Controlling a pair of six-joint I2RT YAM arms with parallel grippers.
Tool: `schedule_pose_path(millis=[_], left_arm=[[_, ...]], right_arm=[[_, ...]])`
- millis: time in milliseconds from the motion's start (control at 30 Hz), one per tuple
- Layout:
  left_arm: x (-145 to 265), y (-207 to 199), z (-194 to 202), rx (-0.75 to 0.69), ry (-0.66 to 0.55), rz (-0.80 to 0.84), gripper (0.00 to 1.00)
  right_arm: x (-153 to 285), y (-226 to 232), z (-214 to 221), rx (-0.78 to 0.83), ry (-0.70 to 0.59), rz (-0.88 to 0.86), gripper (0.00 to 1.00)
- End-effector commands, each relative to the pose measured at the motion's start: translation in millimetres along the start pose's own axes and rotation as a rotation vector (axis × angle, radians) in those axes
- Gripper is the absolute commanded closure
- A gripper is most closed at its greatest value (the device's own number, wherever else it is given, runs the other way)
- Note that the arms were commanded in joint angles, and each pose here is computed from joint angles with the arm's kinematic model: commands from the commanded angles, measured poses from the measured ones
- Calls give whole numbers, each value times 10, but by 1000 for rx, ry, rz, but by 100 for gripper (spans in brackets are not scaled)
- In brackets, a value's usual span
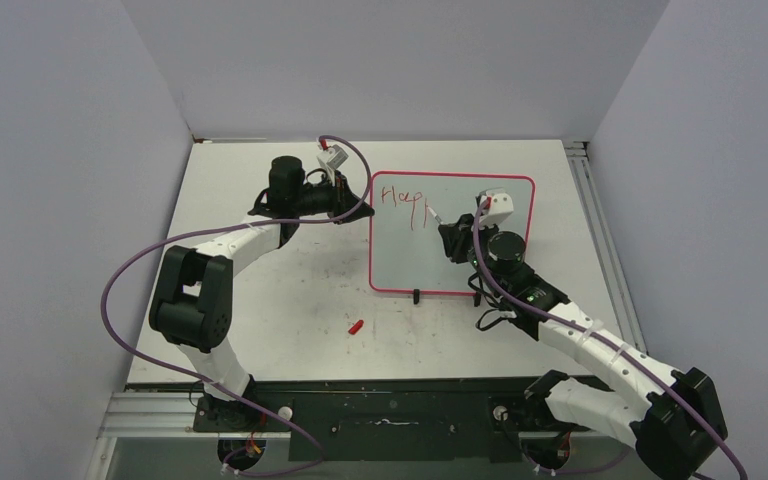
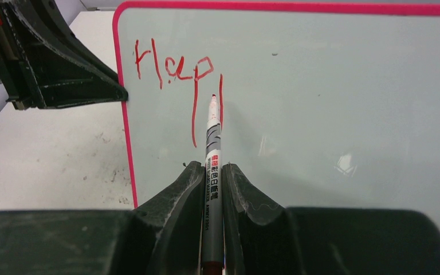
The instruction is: Write a sentence on the whiteboard
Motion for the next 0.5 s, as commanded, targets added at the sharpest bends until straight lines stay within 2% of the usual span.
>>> schedule_pose_path(millis=[0,467], left_arm=[[88,-76,-245,-94,-61,8,100],[81,-69,-231,-94,-57,9,100]], right_arm=[[-113,107,-328,-28,-140,-24,95],[-241,1,-321,-17,-158,0,95]])
Point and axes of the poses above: each gripper's point midway between its finger pads, its own x axis back along the fingers, its own y axis along the line the jaws close on, z = x × y, the point moved 7 cm from there along x, back along the fingers, and after that the axes turned 5 degrees about -x, right-handed, at the moved point
